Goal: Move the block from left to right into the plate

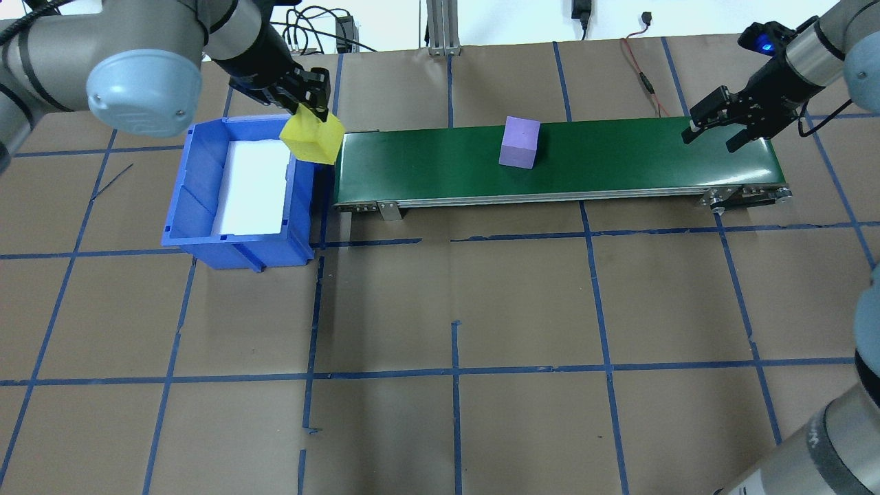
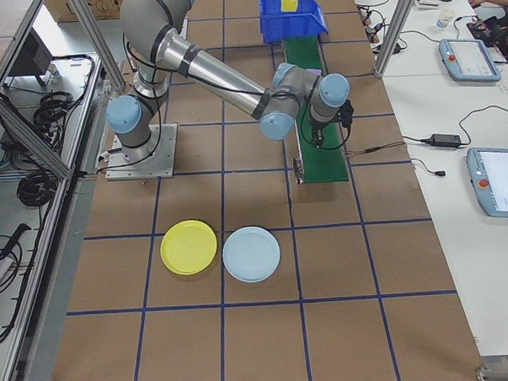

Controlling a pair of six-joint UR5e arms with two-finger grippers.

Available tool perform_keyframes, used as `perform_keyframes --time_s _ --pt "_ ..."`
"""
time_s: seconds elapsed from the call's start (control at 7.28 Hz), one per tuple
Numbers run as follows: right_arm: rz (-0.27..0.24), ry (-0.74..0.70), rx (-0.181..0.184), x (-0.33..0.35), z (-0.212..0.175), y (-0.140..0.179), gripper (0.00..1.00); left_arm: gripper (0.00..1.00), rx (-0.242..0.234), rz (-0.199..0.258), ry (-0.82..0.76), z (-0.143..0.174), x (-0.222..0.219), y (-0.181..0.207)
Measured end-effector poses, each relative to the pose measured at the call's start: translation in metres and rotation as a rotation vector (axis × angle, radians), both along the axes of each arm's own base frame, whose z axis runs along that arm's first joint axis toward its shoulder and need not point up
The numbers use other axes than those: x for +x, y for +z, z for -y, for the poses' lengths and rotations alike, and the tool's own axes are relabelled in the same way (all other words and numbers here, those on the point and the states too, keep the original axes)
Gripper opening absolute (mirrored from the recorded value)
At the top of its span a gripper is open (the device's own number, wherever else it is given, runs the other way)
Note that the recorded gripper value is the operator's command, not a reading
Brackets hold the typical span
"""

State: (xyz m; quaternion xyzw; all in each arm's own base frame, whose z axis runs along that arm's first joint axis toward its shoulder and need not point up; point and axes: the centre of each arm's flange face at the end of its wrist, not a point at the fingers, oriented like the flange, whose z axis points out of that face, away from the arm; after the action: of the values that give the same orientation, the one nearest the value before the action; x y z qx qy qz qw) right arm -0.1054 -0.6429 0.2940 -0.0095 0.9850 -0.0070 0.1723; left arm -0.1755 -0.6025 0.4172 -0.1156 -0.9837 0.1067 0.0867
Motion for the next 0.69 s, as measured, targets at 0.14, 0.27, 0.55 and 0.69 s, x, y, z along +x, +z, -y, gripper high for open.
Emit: perform_keyframes --time_s 0.14,0.27,0.55,0.69 --pt "-0.002 0.000 -0.006 0.000 0.001 -0.001 1.00 0.40 -0.002 -0.026 -0.018 0.006 -0.021 -0.017" --pt "-0.004 0.000 -0.009 -0.001 0.002 -0.001 1.00 0.40 -0.008 -0.037 -0.036 0.017 -0.037 -0.041" --pt "-0.002 -0.001 -0.026 -0.001 0.005 -0.004 1.00 0.40 -0.009 -0.037 -0.051 0.028 -0.048 -0.075" --pt "0.003 -0.005 -0.046 -0.002 0.009 -0.007 1.00 0.40 -0.013 -0.035 -0.052 0.030 -0.049 -0.090"
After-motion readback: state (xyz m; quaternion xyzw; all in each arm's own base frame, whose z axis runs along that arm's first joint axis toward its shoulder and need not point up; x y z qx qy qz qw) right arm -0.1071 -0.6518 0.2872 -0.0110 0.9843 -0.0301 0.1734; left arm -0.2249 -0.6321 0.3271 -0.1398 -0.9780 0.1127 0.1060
